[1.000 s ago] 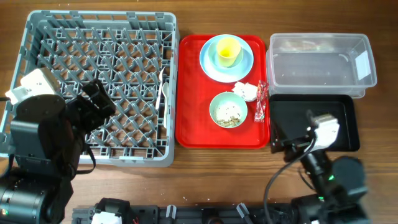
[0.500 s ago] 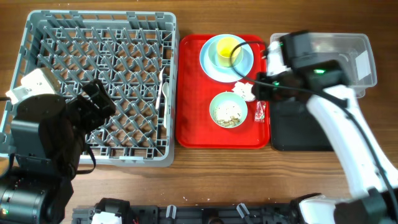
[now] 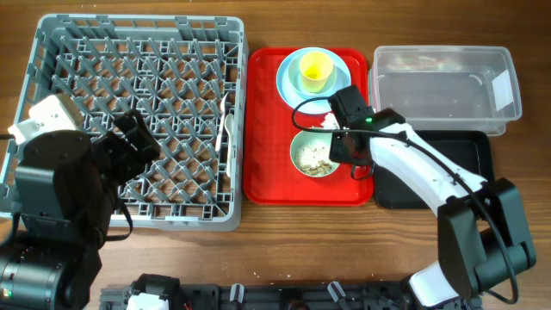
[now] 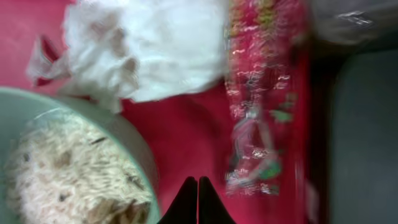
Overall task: Sort waste into correct bins and load items into the dishwasher rack
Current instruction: 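Reach the right gripper to the red snack wrapper and grasp it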
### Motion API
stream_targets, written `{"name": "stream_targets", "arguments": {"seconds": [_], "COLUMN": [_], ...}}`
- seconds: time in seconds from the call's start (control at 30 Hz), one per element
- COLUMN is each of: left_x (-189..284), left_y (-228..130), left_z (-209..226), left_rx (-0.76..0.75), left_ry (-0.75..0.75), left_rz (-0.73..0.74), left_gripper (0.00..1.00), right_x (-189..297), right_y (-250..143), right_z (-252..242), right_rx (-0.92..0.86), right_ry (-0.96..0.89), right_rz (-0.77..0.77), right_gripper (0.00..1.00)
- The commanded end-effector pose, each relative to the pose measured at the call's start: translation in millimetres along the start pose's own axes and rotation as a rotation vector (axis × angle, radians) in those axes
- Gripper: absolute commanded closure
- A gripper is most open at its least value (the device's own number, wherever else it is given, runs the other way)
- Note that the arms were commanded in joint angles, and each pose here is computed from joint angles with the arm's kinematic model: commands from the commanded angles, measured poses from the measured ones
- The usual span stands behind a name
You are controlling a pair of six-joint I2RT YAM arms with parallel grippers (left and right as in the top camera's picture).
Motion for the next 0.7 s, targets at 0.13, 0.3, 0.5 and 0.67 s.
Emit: {"name": "stream_targets", "arguments": {"seconds": [0.13, 0.3, 0.5, 0.67], "left_x": [1, 1, 1, 1], "left_y": [2, 2, 2, 2], "left_z": [0, 0, 0, 0], "left_rx": [0.018, 0.018, 0.018, 0.018], "left_ry": [0.0, 0.0, 0.0, 0.0], "left_rz": [-0.007, -0.007, -0.007, -0.007], "left_gripper": [0.0, 0.0, 0.0, 0.0], "right_x": [-2, 42, 29, 3], "right_y": [-4, 22, 14, 5], "right_z": [25, 7, -13, -23], "right_rx": [0.337, 0.258, 0.163, 0.148], "right_ry": [0.271, 0.055, -0.127, -0.2], "right_rz": [0.019, -0.1, -0.134, -0.202], "right_gripper": [0.96, 0.79, 0.78, 0.75]}}
Point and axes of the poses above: each gripper's point midway between its finger pads, its own x axis back along the fingers, its own z axis along the line the jaws close on, y = z × x, the point moved 8 cm from there along x, back along the fingers, and after that the axes turned 10 degrees about x, right-handed, at the moved point
